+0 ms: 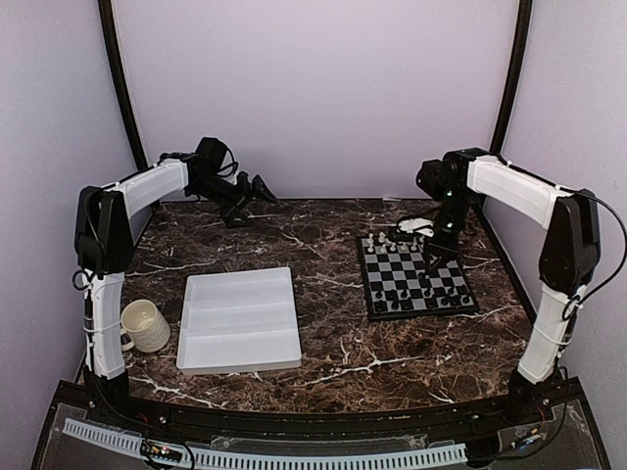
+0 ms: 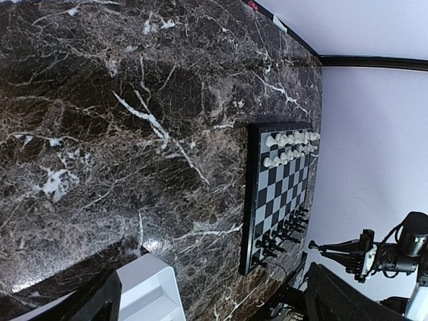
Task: Set up the chess pieces on the board
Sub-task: Place the queen at e8.
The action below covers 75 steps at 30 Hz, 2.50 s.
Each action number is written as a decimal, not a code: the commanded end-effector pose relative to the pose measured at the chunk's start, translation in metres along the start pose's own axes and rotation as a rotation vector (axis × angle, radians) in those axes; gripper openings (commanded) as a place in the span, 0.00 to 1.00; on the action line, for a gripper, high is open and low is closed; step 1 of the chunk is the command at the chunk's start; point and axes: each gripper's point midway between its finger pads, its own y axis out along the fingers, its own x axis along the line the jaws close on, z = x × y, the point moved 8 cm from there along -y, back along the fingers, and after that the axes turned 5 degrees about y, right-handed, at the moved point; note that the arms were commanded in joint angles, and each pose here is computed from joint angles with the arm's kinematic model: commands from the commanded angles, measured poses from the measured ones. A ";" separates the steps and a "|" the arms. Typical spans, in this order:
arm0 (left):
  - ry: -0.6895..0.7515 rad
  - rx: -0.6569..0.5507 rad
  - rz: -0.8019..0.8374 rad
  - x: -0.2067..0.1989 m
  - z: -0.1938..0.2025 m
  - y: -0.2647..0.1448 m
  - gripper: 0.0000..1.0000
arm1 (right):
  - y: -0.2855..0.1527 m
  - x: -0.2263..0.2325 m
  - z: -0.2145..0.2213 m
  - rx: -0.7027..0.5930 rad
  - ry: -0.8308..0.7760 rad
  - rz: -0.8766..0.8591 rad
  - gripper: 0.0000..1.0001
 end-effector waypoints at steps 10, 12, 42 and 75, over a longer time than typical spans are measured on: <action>-0.051 0.047 0.066 -0.003 0.007 -0.005 0.99 | 0.038 0.007 -0.007 0.134 -0.007 -0.056 0.00; -0.053 0.049 0.065 -0.002 0.008 -0.005 0.99 | 0.043 0.010 -0.006 0.153 -0.011 -0.062 0.00; -0.081 0.077 0.056 0.006 0.016 0.001 0.99 | 0.074 -0.005 -0.008 0.262 0.027 -0.033 0.00; -0.115 0.095 0.084 0.014 0.019 0.011 0.99 | 0.074 -0.009 -0.013 0.256 0.036 -0.016 0.22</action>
